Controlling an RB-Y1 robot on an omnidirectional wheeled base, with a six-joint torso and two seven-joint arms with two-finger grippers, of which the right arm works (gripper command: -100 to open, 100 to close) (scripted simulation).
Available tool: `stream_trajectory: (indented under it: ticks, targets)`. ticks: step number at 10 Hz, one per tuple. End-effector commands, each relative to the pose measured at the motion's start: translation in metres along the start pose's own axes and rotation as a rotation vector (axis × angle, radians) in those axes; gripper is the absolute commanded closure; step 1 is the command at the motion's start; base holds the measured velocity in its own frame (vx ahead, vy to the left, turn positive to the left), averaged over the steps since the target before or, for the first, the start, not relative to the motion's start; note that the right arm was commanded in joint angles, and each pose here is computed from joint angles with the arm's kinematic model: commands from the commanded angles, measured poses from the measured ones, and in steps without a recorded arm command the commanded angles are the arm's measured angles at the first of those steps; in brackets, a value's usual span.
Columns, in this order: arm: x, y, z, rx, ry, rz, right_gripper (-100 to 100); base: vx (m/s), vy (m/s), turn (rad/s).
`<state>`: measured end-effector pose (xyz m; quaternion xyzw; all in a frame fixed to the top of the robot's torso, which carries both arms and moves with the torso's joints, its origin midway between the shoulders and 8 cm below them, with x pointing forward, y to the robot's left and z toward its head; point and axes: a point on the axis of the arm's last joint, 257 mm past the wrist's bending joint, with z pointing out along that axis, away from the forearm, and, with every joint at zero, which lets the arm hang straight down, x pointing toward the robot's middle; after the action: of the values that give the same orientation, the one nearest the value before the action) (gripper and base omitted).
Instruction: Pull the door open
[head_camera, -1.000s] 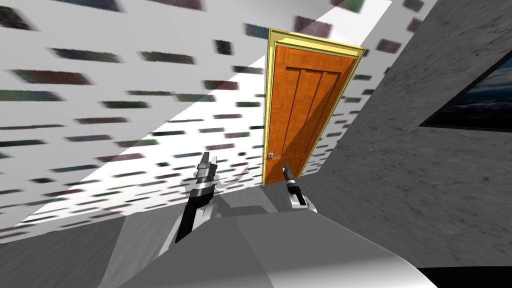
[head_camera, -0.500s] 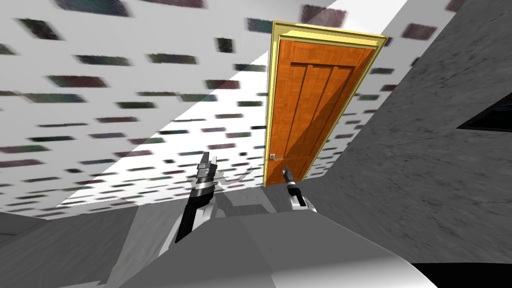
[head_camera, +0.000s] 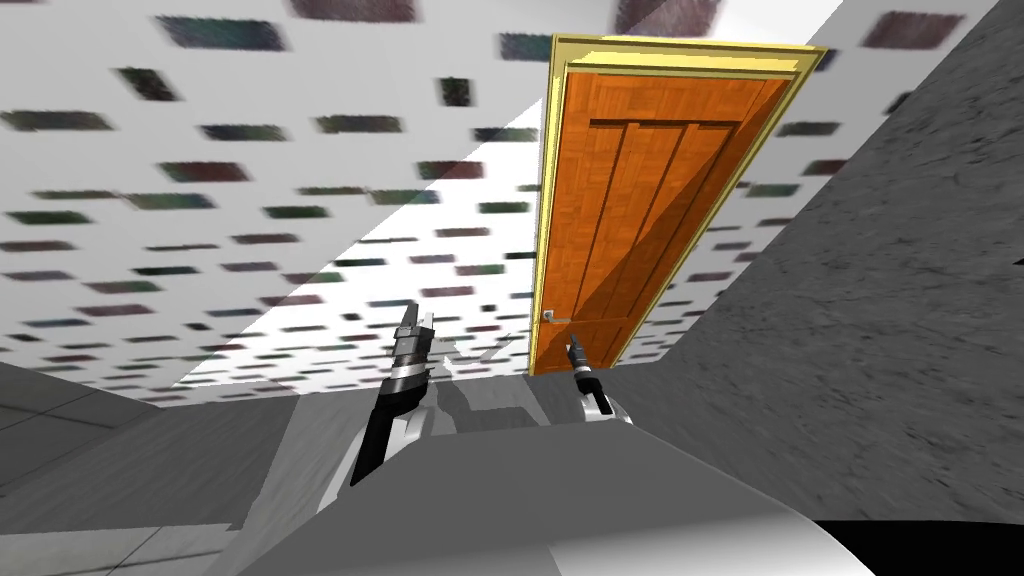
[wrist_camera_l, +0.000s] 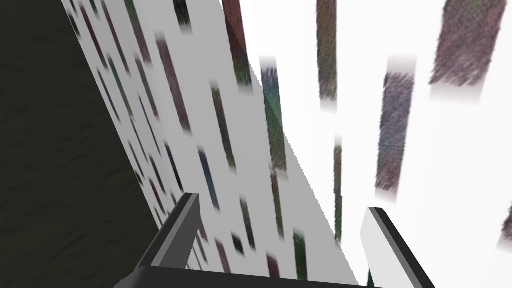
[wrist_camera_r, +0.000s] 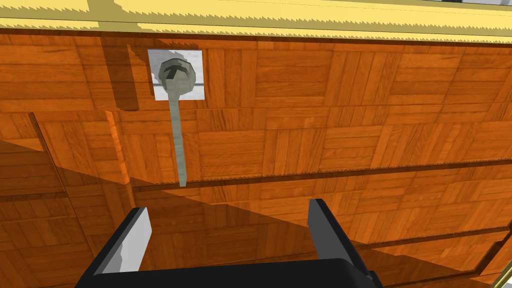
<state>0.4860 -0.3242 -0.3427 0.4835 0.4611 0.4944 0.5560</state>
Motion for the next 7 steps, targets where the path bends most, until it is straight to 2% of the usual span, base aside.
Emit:
stream_trajectory:
  ticks: [1,7]
  targets:
    - [-0.001,-0.006,-0.0015,0.012,-0.002,0.003,-100,0.017,-0.042,0.057]
    - [-0.009,-0.031,-0.0075,0.066,-0.017,0.02,-100,0.017,-0.043,0.105]
